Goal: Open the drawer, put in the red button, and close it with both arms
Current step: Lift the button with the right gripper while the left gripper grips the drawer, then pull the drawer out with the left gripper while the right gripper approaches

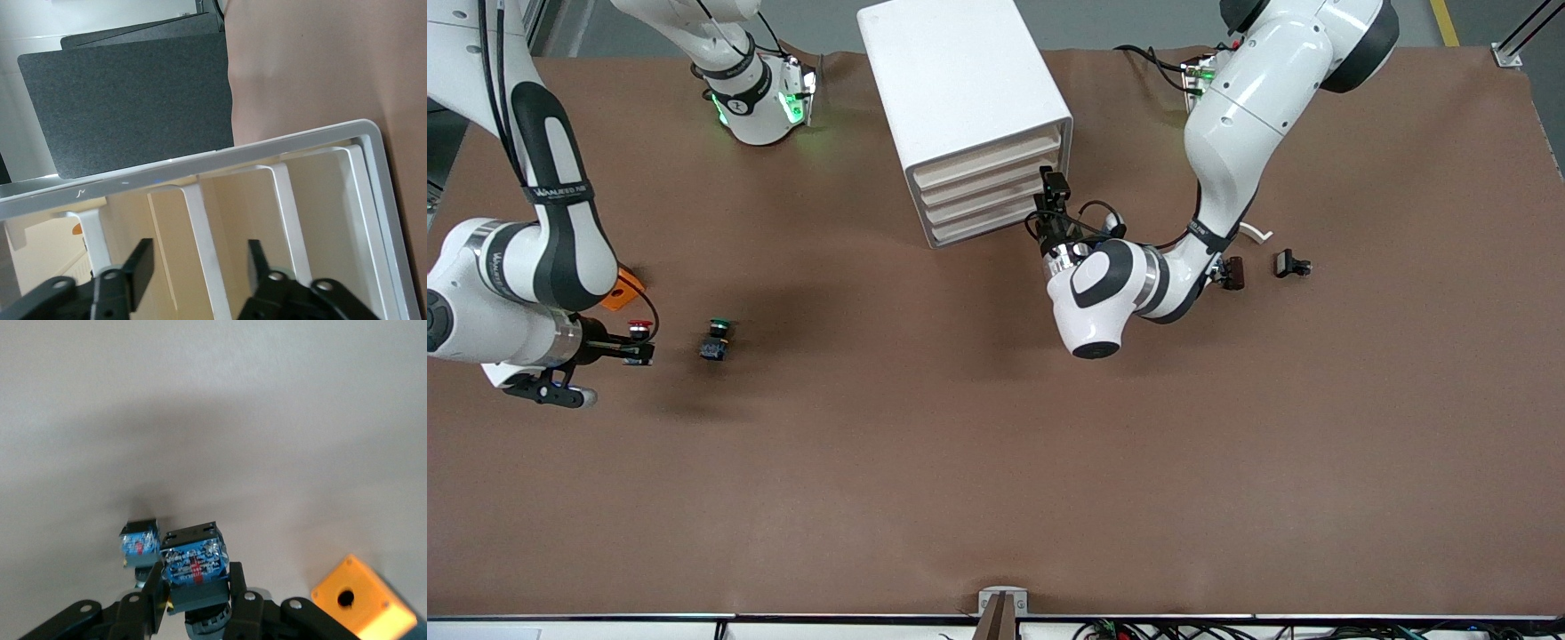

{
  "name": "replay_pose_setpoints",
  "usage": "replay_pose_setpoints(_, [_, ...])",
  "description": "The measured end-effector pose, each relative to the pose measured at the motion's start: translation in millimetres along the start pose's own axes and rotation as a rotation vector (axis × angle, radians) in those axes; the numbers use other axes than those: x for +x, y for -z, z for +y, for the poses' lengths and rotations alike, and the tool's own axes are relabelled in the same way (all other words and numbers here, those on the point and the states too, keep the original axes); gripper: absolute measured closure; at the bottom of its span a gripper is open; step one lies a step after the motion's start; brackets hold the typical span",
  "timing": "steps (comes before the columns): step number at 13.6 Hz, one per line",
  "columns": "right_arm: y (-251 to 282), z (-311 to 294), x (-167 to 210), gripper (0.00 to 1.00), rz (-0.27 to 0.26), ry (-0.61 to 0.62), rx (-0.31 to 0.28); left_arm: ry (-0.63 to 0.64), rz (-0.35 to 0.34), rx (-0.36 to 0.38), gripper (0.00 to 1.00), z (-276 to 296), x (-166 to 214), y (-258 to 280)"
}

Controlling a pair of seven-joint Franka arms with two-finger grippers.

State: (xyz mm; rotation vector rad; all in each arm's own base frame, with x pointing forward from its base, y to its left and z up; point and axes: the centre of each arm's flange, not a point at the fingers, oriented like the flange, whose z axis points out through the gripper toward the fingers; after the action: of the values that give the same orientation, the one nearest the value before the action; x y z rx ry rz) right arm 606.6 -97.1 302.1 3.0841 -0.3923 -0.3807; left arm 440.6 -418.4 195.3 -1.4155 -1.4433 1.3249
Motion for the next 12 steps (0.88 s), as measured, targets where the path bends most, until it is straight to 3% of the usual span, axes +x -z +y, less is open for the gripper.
replay_pose_setpoints(1, [12.9,-3.9,-4.4,0.59,-0.024,-0.027,-0.002,0.001,0.0,0.002,0.49,0.8,0.4,-0.6])
replay_pose_setpoints(4, [66.7,-33.2,-26.8,0.59,-0.065,-0.111,-0.013,0.004,-0.007,0.009,0.56,0.9,-0.5,-1.3])
replay_pose_setpoints(8, [129.5,-99.2,-79.5,0.59,-0.06,-0.263,-0.013,0.001,-0.021,0.029,0.55,-0.8,-8.6,-8.7])
replay_pose_setpoints(12, [145.4,-185.9,-123.9,0.59,-0.03,-0.412,-0.034,0.005,-0.013,0.038,0.55,2.6,-10.4,-15.2])
